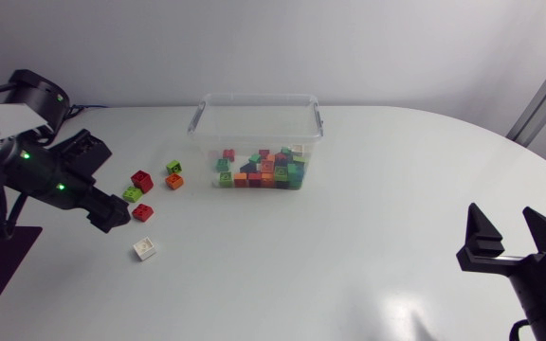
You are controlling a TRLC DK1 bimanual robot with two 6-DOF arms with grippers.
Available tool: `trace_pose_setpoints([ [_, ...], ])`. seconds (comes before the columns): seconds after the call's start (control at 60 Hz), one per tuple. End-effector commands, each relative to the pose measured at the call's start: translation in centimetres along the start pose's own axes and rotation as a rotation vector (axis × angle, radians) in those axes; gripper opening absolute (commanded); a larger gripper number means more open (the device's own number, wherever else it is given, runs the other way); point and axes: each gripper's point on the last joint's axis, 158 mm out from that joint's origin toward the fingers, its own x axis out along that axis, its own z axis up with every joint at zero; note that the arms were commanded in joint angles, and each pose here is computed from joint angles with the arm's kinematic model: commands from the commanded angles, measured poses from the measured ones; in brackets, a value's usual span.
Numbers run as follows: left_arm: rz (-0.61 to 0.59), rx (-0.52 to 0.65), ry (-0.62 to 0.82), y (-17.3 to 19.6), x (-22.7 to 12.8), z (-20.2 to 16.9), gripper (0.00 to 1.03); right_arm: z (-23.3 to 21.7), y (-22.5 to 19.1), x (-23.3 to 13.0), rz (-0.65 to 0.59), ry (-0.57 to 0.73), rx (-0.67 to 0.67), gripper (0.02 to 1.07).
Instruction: Place the duplo bricks in the container
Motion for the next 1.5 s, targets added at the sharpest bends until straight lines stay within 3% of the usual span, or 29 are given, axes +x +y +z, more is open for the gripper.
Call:
trace_pose_setpoints([
  [0.0,-0.067,0.081,0.058,-1.1,1.8,-0.5,0.9,-0.8,0.2,0.0,0.008,0.014,0.016,1.03],
  [0.333,-0.228,0.273,0.181,-4.7,5.9,-3.9,0.81,-0.8,0.2,0.1,0.008,0.015,0.016,1.03],
  [0.4,-0.234,0.28,0.185,-4.7,6.7,-4.2,0.81,-0.8,0.2,0.0,0.008,0.014,0.016,1.03],
  [0.617,-0.229,0.296,0.168,-4.3,8.5,-3.8,0.64,-0.8,0.2,0.0,0.008,0.014,0.016,1.03],
  [0.85,-0.238,0.291,0.188,-3.6,10.8,-4.4,0.63,-0.8,0.2,0.0,0.008,0.014,0.016,1.03],
  [0.95,-0.24,0.281,0.196,-3.2,11.5,-4.7,0.5,-0.8,0.2,0.0,0.008,0.014,0.016,1.03],
  [1.15,-0.26,0.284,0.224,-3.5,12.2,-5.6,0.32,-0.8,0.2,0.1,0.008,0.015,0.016,1.03],
  [1.183,-0.256,0.285,0.214,-3.4,12.1,-5.3,0.27,-0.8,0.2,0.0,0.008,0.014,0.016,1.03],
  [1.35,-0.26,0.299,0.108,-4.0,8.4,-2.4,0.26,-0.8,0.2,0.0,0.008,0.014,0.016,1.03],
  [1.483,-0.26,0.311,-0.083,-6.1,1.4,3.6,0.27,-0.8,0.2,0.1,0.008,0.015,0.016,1.03],
])
